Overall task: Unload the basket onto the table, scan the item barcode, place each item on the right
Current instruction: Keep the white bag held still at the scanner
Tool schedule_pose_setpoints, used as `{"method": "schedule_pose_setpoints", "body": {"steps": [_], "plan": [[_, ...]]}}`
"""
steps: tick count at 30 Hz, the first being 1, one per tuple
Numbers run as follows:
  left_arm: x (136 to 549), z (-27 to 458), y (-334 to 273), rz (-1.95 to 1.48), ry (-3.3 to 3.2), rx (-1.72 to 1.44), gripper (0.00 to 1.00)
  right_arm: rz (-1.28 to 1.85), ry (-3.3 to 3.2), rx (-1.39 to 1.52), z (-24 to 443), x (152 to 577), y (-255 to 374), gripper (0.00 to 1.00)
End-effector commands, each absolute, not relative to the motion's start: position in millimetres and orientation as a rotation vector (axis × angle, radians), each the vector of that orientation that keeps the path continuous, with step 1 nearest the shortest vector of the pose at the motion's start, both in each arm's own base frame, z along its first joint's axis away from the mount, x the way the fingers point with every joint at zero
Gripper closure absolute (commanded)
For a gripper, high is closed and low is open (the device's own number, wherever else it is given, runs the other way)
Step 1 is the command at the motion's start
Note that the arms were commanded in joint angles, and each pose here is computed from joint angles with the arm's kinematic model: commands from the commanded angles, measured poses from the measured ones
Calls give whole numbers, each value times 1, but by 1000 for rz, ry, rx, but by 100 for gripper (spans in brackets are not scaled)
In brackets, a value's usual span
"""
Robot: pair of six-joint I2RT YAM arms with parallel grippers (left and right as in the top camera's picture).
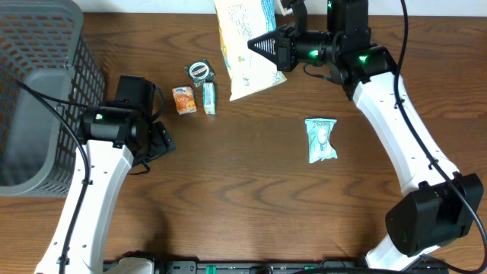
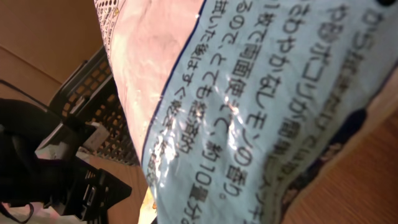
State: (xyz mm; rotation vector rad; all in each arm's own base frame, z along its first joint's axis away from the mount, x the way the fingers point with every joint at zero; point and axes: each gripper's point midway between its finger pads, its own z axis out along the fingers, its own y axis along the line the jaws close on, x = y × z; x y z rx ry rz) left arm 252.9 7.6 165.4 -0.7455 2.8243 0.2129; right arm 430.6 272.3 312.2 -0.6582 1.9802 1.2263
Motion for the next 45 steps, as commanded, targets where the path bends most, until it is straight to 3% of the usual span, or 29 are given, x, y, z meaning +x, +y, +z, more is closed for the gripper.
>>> {"method": "schedule_pose_setpoints", "body": {"steps": [1,45], "plan": [[252,164,10,230,2824,-758,3,1231,1952,-678,327,421,278,99],[252,164,10,230,2824,-758,2,1184,1992,-637,320,427,274,99]]}}
